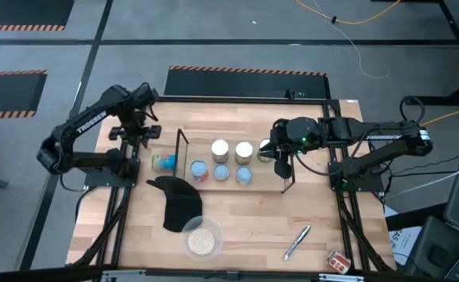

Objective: Pick and place cans onto a shelf
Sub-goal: Put the large canned tomatoes on the shelf

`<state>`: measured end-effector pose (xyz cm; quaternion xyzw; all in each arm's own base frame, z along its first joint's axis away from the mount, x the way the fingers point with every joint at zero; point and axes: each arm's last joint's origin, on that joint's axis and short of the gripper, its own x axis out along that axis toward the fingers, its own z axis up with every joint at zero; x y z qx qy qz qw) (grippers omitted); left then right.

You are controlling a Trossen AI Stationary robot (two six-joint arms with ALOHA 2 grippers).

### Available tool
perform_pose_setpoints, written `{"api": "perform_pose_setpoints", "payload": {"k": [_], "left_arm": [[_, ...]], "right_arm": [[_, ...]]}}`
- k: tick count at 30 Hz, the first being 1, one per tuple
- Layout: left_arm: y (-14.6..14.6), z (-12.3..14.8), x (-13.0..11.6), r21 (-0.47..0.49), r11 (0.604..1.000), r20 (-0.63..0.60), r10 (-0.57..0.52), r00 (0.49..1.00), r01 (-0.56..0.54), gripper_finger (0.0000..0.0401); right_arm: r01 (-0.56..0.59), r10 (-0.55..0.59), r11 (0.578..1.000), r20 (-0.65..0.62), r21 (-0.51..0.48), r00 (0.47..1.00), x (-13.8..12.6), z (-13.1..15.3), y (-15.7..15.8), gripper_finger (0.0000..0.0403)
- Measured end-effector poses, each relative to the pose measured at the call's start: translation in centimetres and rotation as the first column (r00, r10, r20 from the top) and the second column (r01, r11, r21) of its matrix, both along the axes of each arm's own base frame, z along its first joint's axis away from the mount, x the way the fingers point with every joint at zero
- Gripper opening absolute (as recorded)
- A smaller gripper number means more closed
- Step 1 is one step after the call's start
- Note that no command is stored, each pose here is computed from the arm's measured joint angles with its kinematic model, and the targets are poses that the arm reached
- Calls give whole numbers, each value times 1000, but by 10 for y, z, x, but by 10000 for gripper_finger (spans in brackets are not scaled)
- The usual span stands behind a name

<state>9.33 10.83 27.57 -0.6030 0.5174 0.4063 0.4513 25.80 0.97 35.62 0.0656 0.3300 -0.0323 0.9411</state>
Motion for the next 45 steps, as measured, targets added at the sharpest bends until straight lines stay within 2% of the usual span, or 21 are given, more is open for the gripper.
{"api": "perform_pose_setpoints", "payload": {"k": [5,13,20,30,35,41,45], "left_arm": [[-14,-7,10,-9,998,-39,-69,997,69,137],[-33,-34,18,-74,992,-124,-108,986,99,137],[-34,-59,28,-11,991,-54,-136,989,135,137],[-24,-62,30,94,988,-46,-115,992,119,137],[-24,-65,31,100,989,-35,-108,993,111,137],[-31,-86,27,59,993,-53,-100,994,103,138],[-33,-96,28,73,992,-38,-98,995,100,138]], "right_arm": [[0,0,1000,0,0,1000,0,0,0,74],[1,-1,1000,0,1,1000,0,0,0,74],[4,-4,1000,0,5,1000,0,0,0,74],[5,-5,1000,0,7,1000,0,0,0,74],[5,-5,1000,0,7,1000,0,0,0,75],[5,-5,1000,0,6,1000,0,0,0,74],[5,-5,1000,1,6,1000,0,0,0,74]]}}
